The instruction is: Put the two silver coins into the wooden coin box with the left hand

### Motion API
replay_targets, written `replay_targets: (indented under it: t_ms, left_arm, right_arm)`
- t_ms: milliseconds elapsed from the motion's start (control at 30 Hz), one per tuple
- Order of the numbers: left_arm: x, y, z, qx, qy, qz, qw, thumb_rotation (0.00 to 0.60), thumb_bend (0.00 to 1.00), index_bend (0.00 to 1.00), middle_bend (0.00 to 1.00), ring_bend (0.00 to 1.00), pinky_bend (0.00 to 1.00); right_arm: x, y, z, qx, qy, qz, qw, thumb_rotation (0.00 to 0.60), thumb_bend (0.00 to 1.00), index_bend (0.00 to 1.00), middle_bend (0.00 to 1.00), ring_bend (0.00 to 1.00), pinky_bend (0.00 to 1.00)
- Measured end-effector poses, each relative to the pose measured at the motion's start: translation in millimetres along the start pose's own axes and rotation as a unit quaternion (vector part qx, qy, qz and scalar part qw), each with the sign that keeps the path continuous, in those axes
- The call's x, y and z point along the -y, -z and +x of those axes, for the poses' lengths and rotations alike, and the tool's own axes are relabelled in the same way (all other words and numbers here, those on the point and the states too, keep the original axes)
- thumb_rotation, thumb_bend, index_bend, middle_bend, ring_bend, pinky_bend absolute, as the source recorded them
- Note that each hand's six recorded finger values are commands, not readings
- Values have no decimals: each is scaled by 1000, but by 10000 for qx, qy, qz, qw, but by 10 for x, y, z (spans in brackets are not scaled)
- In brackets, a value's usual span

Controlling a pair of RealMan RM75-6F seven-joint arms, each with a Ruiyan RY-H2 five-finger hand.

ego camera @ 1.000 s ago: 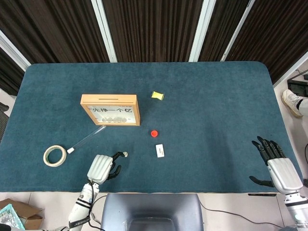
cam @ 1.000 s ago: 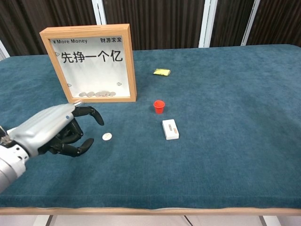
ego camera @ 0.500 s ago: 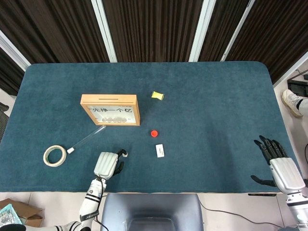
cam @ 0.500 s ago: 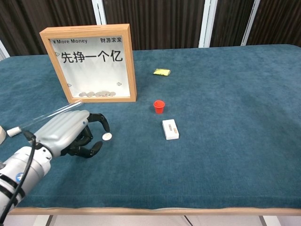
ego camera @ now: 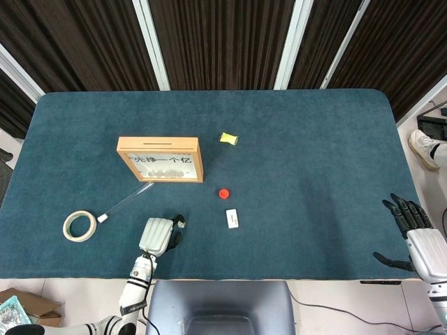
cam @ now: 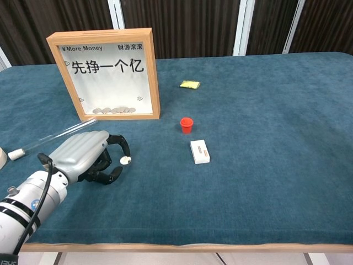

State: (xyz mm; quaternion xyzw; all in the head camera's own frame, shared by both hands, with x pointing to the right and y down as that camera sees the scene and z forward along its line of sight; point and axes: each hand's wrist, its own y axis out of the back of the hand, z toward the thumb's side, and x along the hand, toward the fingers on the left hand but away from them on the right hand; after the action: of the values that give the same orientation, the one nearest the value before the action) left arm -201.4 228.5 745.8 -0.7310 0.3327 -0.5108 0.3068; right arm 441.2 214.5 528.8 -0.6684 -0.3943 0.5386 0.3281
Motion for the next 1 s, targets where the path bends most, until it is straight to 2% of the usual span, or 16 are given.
replay_targets:
  t_ms: [267,1000]
  left_arm:
    - [31,-45,23,66,-22,54,10000,600,423,431,1000,1000,1000]
    - [53,9,73,5,-131,239,9996,600,422,435,1000,1000,1000]
  right_arm:
    - [-175,78,92,-34,154,-364,9992,600,121,0,0,0,0]
    - [-108,67,86,41,-6,-154,9999,600,121,0,0,0,0]
